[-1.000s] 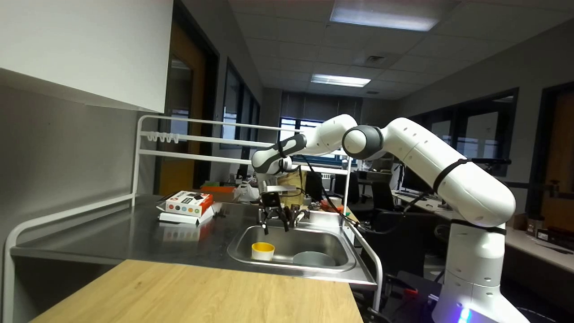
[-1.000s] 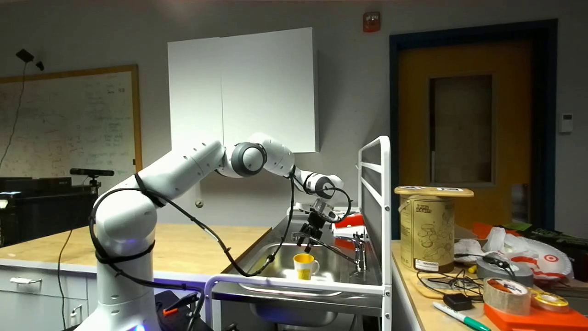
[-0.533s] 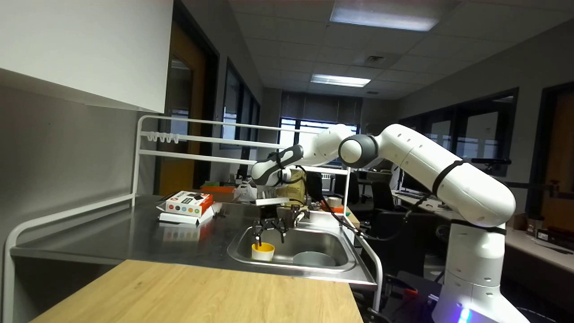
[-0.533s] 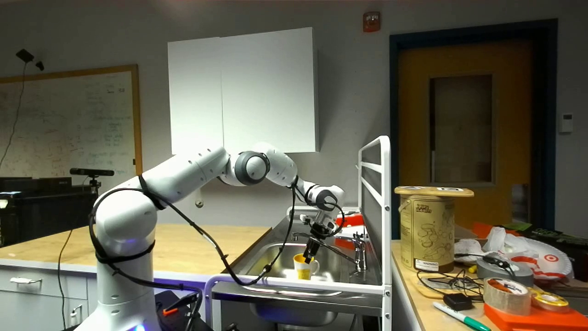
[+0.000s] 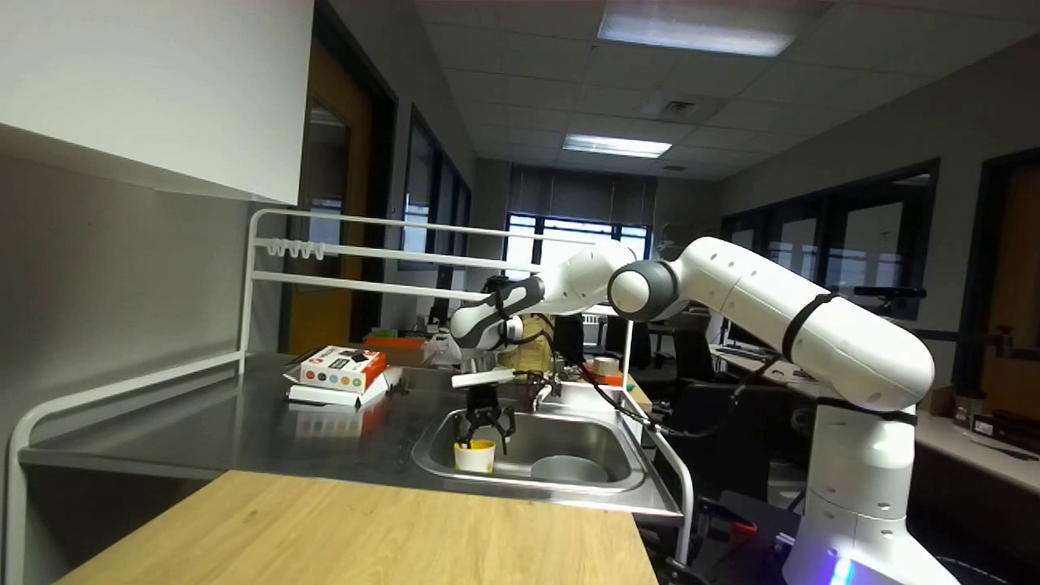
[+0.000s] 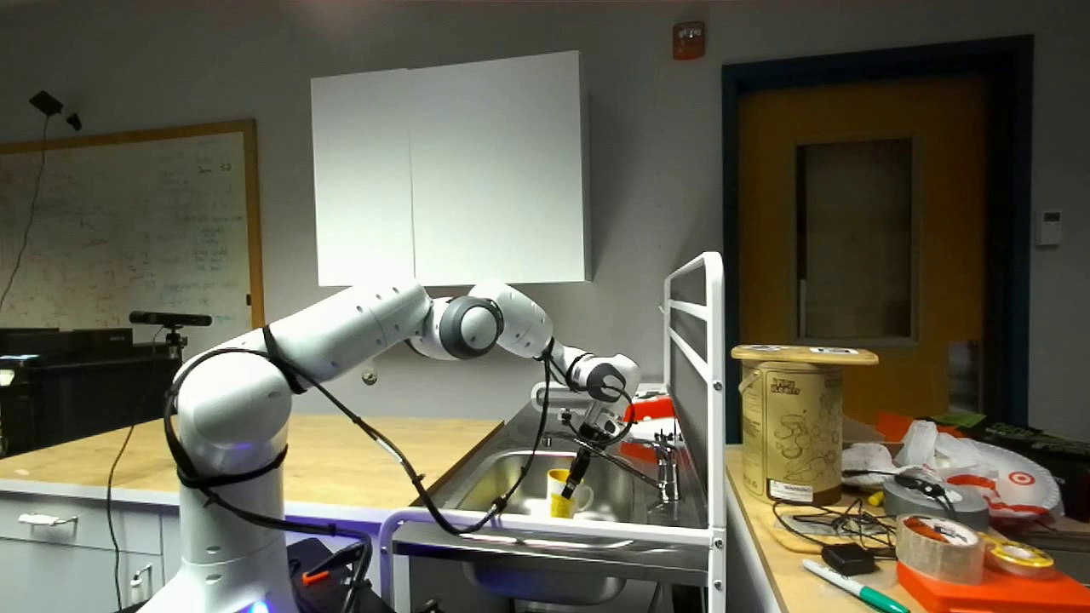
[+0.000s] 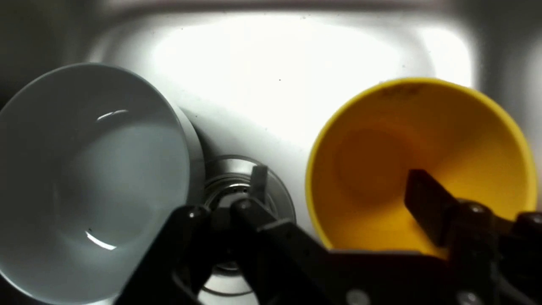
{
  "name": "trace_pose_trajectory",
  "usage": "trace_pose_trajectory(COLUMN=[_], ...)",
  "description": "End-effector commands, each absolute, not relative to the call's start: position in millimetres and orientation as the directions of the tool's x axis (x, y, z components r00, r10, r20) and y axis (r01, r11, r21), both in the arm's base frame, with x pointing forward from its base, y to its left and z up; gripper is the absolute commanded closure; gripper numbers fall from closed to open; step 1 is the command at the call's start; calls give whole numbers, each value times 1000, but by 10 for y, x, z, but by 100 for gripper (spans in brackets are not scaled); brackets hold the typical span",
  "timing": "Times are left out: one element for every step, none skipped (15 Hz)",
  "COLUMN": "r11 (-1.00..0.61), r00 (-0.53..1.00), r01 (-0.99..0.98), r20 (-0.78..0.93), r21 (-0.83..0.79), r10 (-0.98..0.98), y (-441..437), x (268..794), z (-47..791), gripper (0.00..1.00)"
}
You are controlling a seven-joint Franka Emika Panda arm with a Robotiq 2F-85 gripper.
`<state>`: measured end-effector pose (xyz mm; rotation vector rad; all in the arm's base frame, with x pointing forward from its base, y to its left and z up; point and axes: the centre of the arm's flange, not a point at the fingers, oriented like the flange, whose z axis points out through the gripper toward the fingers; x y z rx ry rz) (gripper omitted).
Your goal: Remove the white and yellow mug from the sink
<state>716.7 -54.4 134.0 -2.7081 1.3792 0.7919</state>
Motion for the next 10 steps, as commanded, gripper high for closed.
trace_pose_trajectory(r11=[-570, -564, -559, -556, -553, -550, -547, -546, -546, -550], r00=[440, 436, 433, 431, 431, 430, 428, 429, 429, 434], r01=[-786, -790, -793, -796, -799, -802, -804, -805, -806, -804], r20=[-430, -427, -422, -419, -416, -412, -409, -409, -410, -411], r21=[241, 241, 241, 240, 237, 235, 235, 231, 230, 225], r10=[-788, -792, -796, -799, -801, -803, -806, -805, -805, -802], y=[-544, -539, -534, -526, -521, -509, -493, -468, -444, -404], x=[7317, 7315, 7316, 7310, 7313, 7308, 7300, 7281, 7265, 7235], z=[1309, 1333, 1353, 1372, 1399, 1420, 1437, 1466, 1495, 1549], gripper=[48, 57, 64, 71, 79, 85, 94, 98, 100, 100])
